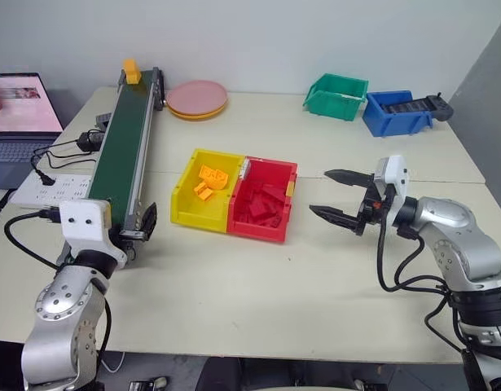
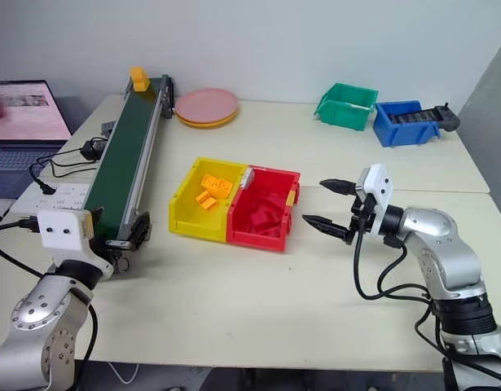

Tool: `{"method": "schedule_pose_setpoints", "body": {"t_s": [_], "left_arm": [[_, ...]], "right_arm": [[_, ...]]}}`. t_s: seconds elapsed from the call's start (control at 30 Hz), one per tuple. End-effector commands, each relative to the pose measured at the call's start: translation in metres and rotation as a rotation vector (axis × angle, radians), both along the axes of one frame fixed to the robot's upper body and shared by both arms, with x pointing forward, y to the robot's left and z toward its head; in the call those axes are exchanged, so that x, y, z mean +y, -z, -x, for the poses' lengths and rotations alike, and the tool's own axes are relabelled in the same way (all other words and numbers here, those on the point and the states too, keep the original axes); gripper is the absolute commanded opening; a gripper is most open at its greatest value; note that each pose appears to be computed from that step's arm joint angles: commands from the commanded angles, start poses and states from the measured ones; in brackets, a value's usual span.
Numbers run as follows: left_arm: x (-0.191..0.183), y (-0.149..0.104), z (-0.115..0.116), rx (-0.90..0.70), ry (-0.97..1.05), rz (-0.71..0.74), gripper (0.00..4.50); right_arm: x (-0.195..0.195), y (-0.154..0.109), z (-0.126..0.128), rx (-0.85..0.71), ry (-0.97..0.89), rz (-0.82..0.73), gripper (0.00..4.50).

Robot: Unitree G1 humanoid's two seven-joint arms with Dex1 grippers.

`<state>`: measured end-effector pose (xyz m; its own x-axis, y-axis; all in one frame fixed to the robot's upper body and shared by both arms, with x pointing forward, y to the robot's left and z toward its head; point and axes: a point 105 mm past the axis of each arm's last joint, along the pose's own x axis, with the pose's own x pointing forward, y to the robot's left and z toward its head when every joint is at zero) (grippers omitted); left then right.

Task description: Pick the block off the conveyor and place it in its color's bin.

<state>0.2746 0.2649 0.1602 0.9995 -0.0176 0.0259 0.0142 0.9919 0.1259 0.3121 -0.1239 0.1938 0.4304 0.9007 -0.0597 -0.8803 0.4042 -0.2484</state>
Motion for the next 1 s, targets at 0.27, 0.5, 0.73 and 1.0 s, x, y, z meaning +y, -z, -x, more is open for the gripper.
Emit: {"method": "schedule_pose_setpoints", "body": {"t_s": [0.27,0.5,0.73,1.0], "left_arm": [[0.014,-0.008,-0.002,0.044,-0.066,-0.092,4.45],[0.019,-0.014,0.001,0.022,-0.060,-0.081,4.45],[0.024,-0.014,0.001,0.023,-0.057,-0.068,4.45],[0.039,-0.012,-0.008,0.084,-0.116,-0.046,4.45]], "right_arm": [[0.010,-0.014,0.008,-0.008,-0.064,-0.029,4.50],[0.016,-0.017,0.018,0.012,-0.128,0.001,4.50],[0.018,-0.016,0.021,0.028,-0.144,0.001,4.50],[0.022,-0.015,0.024,0.038,-0.155,0.045,4.50]]}}
